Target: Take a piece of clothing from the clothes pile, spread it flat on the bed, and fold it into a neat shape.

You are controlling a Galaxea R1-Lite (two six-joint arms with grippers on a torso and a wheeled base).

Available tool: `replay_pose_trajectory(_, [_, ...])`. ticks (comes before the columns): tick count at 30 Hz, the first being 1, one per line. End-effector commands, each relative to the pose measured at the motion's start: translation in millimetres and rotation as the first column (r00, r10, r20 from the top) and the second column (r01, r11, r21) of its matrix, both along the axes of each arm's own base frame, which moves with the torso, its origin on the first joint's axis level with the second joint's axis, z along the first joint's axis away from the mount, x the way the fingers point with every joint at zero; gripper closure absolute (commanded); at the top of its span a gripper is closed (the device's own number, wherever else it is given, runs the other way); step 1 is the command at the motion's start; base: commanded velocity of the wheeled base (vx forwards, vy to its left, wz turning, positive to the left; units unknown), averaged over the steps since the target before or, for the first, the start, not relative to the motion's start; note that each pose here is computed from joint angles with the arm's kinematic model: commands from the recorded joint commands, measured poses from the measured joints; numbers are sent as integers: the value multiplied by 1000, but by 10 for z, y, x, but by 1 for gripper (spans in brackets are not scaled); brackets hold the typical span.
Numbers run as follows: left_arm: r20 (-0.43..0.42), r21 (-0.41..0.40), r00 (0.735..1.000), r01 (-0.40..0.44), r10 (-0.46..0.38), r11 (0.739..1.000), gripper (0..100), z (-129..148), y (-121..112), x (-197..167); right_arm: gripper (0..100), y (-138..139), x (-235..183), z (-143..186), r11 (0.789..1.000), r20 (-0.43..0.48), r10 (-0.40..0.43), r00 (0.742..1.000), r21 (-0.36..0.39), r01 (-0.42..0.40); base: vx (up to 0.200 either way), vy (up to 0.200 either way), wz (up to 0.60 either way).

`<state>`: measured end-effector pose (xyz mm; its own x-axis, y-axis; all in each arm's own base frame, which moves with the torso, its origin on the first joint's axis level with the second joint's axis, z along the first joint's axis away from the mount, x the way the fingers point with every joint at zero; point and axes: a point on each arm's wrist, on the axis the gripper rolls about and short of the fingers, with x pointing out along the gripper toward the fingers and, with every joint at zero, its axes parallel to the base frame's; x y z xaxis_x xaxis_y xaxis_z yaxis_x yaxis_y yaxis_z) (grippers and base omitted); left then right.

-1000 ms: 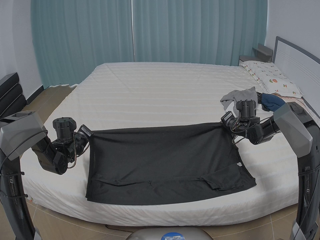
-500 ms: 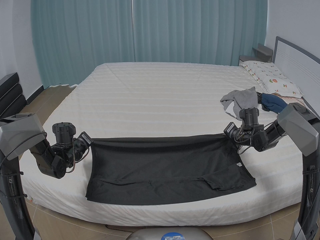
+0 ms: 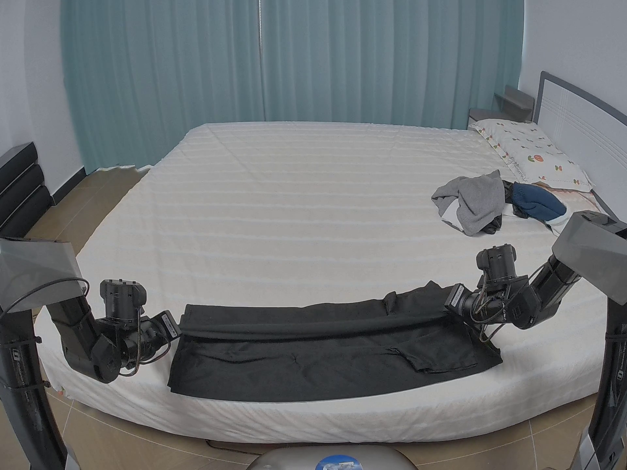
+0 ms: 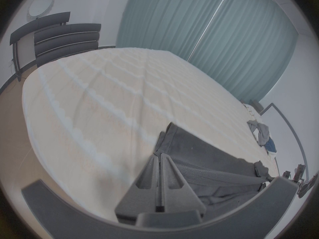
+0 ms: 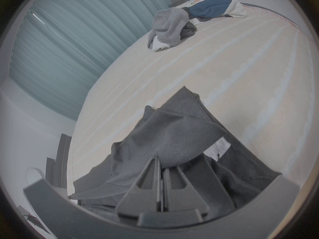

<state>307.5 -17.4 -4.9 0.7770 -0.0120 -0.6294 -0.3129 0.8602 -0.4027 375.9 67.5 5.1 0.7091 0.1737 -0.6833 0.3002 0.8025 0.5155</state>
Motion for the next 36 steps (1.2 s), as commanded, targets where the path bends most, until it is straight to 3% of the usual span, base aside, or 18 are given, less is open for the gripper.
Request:
replay_pose_trajectory(1, [-41, 1, 999, 13, -13, 1000, 100, -75, -31, -71, 100, 13, -61, -38, 1000, -18, 9, 1000, -4, -9, 0, 0, 0])
replay_pose_trajectory(7, [-93, 12, 995, 49, -47, 999, 100, -103, -58, -169, 100, 17, -69, -77, 1000, -20, 23, 1000, -20, -24, 0, 0, 0])
replay_pose_trajectory(8, [-95, 16, 994, 50, -49, 999, 100, -103, -54, -167, 0, 16, -76, -82, 999, -23, 24, 999, -22, -25, 0, 0, 0])
replay_pose_trajectory(9, [-96, 17, 994, 51, -50, 999, 0, -104, -54, -168, 0, 21, -77, -82, 999, -23, 26, 999, -22, -26, 0, 0, 0])
replay_pose_trajectory(13, [-101, 18, 994, 54, -52, 998, 0, -96, -57, -181, 0, 36, -95, 16, 999, -1, 31, 1000, -16, -31, 0, 0, 0])
replay_pose_trajectory(19, [-33, -4, 999, 44, -44, 999, 0, 97, -42, -180, 0, -7, -87, 317, 999, 78, 37, 996, 27, -39, 0, 0, 0])
replay_pose_trajectory(25, [88, -137, 996, -2, 14, 991, 0, 374, 6, 35, 0, -172, 38, 485, 997, 137, 0, 991, 76, -11, 0, 0, 0])
replay_pose_trajectory(30, [60, -227, 998, 20, -6, 974, 0, 403, -4, 184, 0, -277, 111, 487, 983, 121, -52, 991, 179, 30, 0, 0, 0])
replay_pose_trajectory(32, [22, -260, 1000, -4, 10, 965, 0, 279, -24, 361, 0, -336, 170, 438, 972, 102, -68, 992, 231, 42, 0, 0, 0])
replay_pose_trajectory(36, [-4, -265, 1000, -15, 15, 964, 0, 96, -31, 510, 0, -355, 222, 284, 966, 62, -79, 995, 253, 61, 0, 0, 0])
